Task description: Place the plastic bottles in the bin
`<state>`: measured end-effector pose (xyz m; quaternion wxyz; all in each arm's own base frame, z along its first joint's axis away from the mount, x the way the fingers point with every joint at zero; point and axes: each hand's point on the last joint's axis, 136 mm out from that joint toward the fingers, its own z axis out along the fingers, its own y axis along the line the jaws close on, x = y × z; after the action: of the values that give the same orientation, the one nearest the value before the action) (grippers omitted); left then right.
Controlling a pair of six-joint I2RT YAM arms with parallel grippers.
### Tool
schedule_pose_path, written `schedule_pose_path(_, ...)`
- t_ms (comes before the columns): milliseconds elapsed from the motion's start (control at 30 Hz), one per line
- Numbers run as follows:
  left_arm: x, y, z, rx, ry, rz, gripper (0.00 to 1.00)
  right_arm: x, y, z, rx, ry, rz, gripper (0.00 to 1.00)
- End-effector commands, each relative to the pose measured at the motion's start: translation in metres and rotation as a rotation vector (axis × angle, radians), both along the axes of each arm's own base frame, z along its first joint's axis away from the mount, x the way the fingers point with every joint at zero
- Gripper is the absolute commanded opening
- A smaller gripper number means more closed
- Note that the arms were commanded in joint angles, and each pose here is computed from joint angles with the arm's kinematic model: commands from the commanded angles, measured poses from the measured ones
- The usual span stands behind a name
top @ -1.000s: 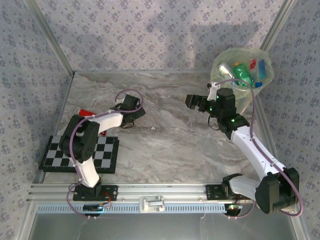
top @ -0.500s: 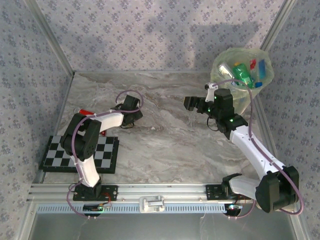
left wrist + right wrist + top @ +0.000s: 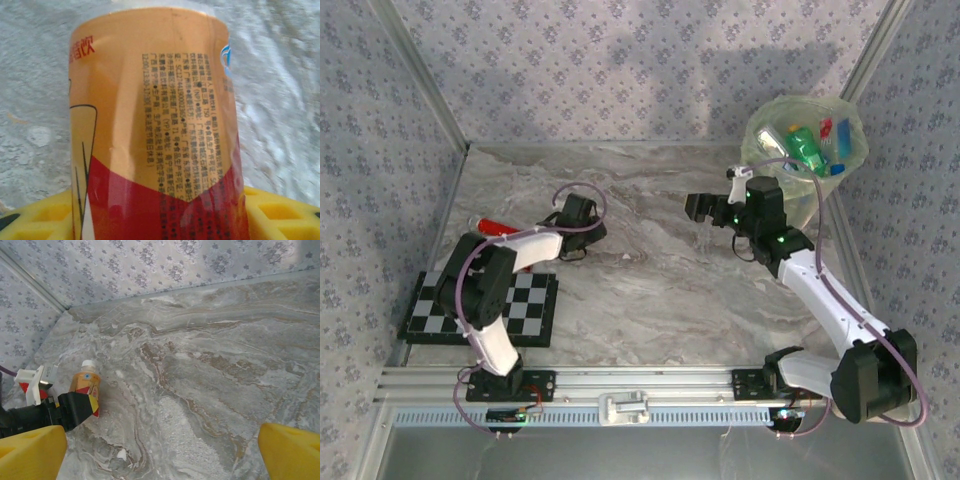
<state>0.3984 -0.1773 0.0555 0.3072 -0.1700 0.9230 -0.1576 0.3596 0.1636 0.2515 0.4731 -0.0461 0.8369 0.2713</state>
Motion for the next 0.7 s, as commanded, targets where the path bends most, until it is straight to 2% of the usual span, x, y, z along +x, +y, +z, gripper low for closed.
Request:
schedule_pose_path(0, 0.008, -0.035, 0.058, -0.076, -0.199, -0.178, 0.54, 0.002, 0.019, 0.018, 0.054, -0.021, 0.067, 1.0)
schedule_pose_path(133, -0.009, -0.066, 0.095, -0.095, -0.341, -0.359, 0.54, 0.004, 0.042, 0.019, 0.084, -0.004, 0.142, 1.0)
schedule_pose_path(367, -0.046, -0.103, 0.13, -0.109, -0.462, -0.576, 0.54, 0.0, 0.09, 0.017, 0.102, 0.008, 0.316, 0.97)
schedule_pose_path(667, -0.074, -0.121, 0.144, -0.073, -0.523, -0.679, 0.54, -0.003, 0.125, 0.005, 0.159, 0.103, 0.435, 0.87)
